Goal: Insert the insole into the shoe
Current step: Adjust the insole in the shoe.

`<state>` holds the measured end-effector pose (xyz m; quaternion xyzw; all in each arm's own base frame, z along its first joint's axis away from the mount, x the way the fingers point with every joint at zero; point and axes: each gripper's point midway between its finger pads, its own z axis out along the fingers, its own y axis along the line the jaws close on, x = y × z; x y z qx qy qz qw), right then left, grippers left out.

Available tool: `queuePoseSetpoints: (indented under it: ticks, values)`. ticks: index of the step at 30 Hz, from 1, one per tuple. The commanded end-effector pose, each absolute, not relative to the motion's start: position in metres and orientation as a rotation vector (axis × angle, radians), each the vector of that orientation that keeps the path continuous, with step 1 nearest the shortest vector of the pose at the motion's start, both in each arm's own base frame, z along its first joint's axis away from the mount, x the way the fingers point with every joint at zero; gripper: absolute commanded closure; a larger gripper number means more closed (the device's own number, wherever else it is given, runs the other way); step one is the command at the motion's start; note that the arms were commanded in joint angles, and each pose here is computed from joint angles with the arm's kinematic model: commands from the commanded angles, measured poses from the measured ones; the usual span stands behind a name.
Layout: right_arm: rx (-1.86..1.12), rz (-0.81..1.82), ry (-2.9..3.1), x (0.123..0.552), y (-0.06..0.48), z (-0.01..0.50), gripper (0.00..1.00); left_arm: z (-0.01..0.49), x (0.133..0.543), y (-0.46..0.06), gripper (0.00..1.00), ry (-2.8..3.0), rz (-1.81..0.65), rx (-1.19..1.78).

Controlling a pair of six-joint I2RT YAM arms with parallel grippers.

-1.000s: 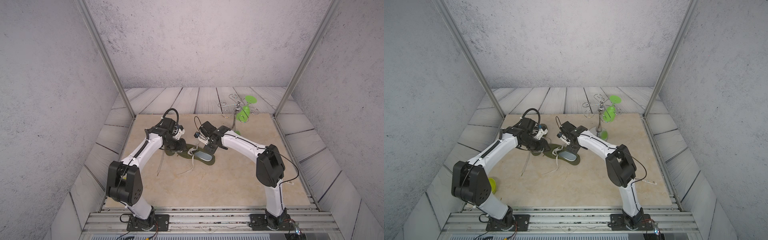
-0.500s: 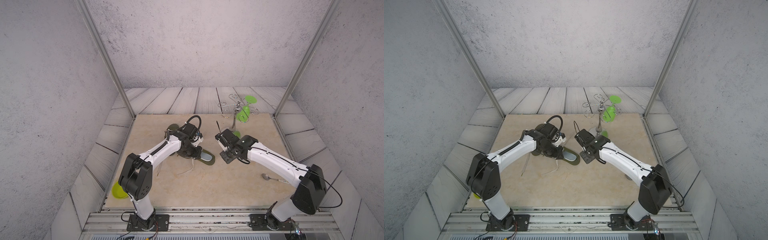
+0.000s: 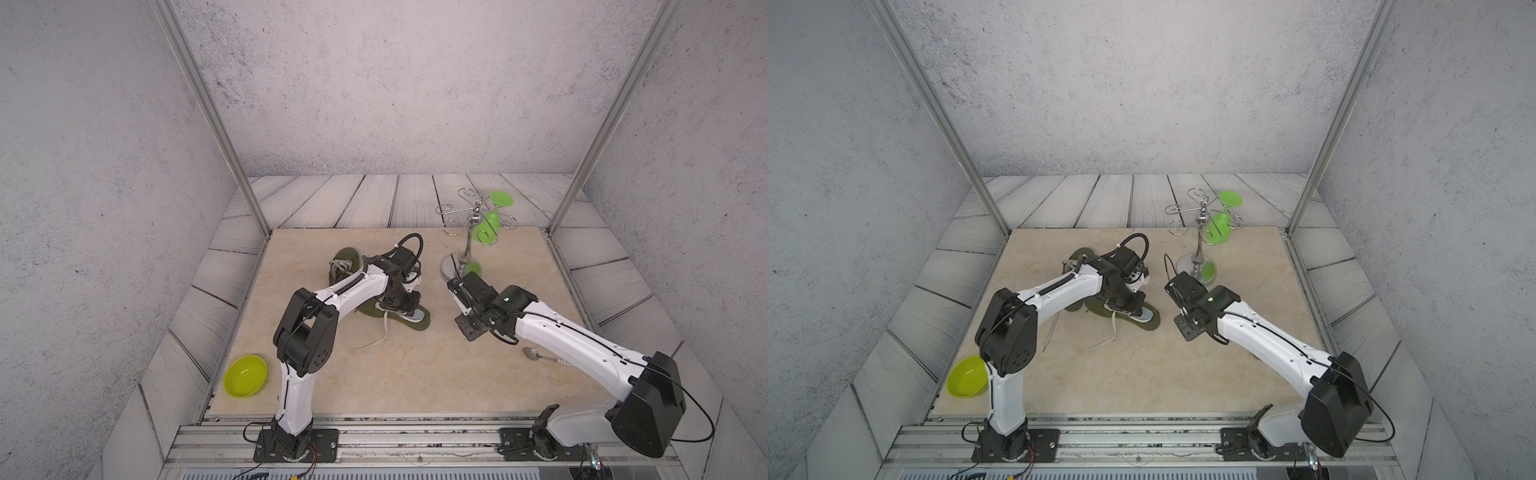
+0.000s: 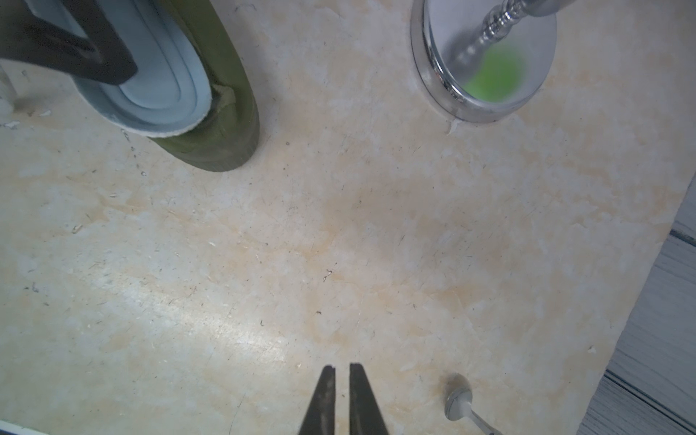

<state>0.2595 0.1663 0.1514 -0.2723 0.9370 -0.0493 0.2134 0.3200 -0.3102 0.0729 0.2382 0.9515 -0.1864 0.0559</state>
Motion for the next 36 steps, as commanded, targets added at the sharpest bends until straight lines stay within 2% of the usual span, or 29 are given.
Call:
queuePoseSetpoints:
  ticks: [1, 5, 11, 15, 18, 23, 31, 33, 34, 35, 36]
  values:
    - [-0.720, -0.145, 2.579, 0.257, 0.158, 0.163, 0.88, 0.033, 0.317, -0.301, 1.00, 2.984, -0.452, 0.727]
    - [-0.718, -0.130, 2.570, 0.258, 0.160, 0.168, 0.88, 0.016, 0.319, -0.300, 1.00, 3.027, -0.405, 0.721]
    - [-0.719, 0.020, 2.556, 0.262, 0.184, 0.170, 0.84, 0.056, 0.331, -0.291, 1.00, 2.942, -0.353, 0.688]
    - [-0.809, 0.231, 2.522, 0.263, 0.220, 0.160, 0.78, 0.090, 0.335, -0.275, 0.84, 2.895, -0.247, 0.660]
    - [-0.907, 0.337, 2.444, 0.267, 0.242, 0.155, 0.76, 0.106, 0.332, -0.250, 0.78, 2.912, -0.128, 0.611]
    - [-1.102, 0.437, 2.292, 0.273, 0.272, 0.148, 0.69, 0.106, 0.330, -0.236, 0.64, 2.921, -0.211, 0.482]
    - [-1.274, 0.537, 2.221, 0.283, 0.306, 0.128, 0.61, 0.087, 0.335, -0.241, 0.56, 2.979, -0.320, 0.367]
    - [-1.263, 0.562, 2.183, 0.285, 0.311, 0.127, 0.56, 0.087, 0.333, -0.243, 0.45, 2.992, -0.339, 0.347]
    - [-1.259, 0.563, 2.170, 0.286, 0.312, 0.126, 0.54, 0.087, 0.330, -0.242, 0.25, 3.005, -0.342, 0.330]
    - [-1.258, 0.558, 2.162, 0.288, 0.313, 0.124, 0.54, 0.088, 0.328, -0.241, 0.20, 3.013, -0.337, 0.311]
    - [-1.258, 0.556, 2.160, 0.288, 0.313, 0.123, 0.53, 0.090, 0.328, -0.239, 0.20, 3.013, -0.326, 0.284]
